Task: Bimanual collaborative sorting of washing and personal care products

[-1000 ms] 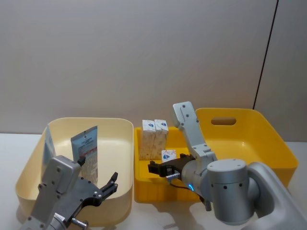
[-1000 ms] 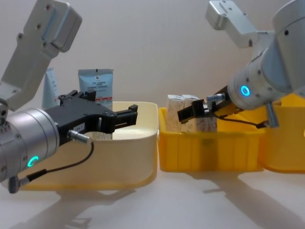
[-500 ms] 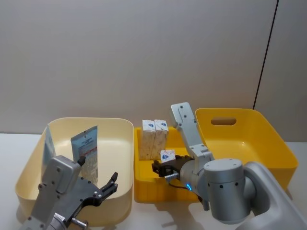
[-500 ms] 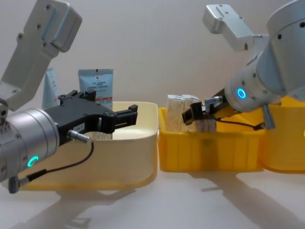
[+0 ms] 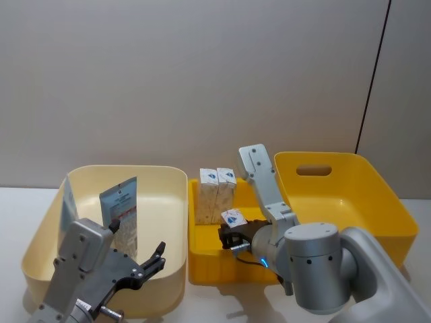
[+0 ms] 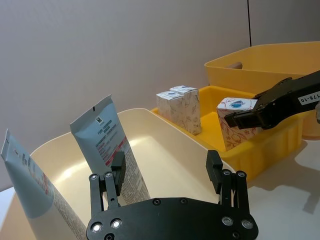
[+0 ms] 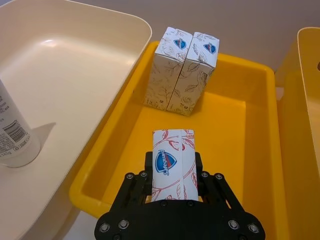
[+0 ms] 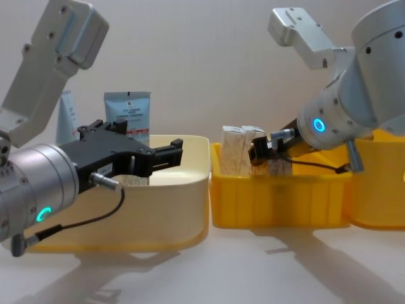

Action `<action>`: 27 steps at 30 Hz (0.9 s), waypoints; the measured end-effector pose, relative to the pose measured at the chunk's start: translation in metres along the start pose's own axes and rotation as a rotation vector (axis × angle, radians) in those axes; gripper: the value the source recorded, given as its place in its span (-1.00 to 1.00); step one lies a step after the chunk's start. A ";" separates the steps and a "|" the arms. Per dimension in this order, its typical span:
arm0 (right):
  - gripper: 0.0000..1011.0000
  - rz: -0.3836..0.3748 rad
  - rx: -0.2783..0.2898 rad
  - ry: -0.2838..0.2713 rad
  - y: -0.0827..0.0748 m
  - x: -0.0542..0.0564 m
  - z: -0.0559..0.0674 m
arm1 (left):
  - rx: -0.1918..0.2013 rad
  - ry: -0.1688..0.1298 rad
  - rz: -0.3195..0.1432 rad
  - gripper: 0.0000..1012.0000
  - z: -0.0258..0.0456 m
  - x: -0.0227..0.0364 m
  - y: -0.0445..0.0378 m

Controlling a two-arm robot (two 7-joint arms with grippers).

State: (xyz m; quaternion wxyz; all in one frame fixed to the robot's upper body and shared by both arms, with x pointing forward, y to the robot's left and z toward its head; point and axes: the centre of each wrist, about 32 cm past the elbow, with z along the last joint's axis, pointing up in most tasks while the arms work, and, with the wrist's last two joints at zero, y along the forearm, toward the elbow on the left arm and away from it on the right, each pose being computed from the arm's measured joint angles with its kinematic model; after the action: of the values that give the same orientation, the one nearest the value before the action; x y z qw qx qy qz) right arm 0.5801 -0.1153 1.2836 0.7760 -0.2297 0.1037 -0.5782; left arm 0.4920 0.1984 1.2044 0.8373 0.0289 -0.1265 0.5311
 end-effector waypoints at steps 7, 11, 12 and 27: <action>-0.22 0.003 0.005 -0.008 -0.002 0.002 0.001 | 0.000 0.000 0.000 0.98 0.0000 0.0000 0.0000; -0.22 0.004 0.021 -0.018 -0.006 0.005 0.004 | 0.000 0.000 0.000 0.98 0.0000 0.0000 0.0000; -0.22 0.003 0.026 -0.021 -0.007 0.006 0.005 | 0.000 0.000 0.000 0.98 0.0000 0.0000 0.0000; -0.22 -0.044 0.183 -0.070 -0.042 0.028 0.031 | 0.000 0.000 0.000 0.98 0.0000 0.0000 0.0000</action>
State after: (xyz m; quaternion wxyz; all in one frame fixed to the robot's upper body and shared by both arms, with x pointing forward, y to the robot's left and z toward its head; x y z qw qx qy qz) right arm 0.5663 -0.1440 1.3335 0.7841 -0.1803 0.0182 -0.5935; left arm 0.4920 0.1984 1.2044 0.8374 0.0289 -0.1265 0.5310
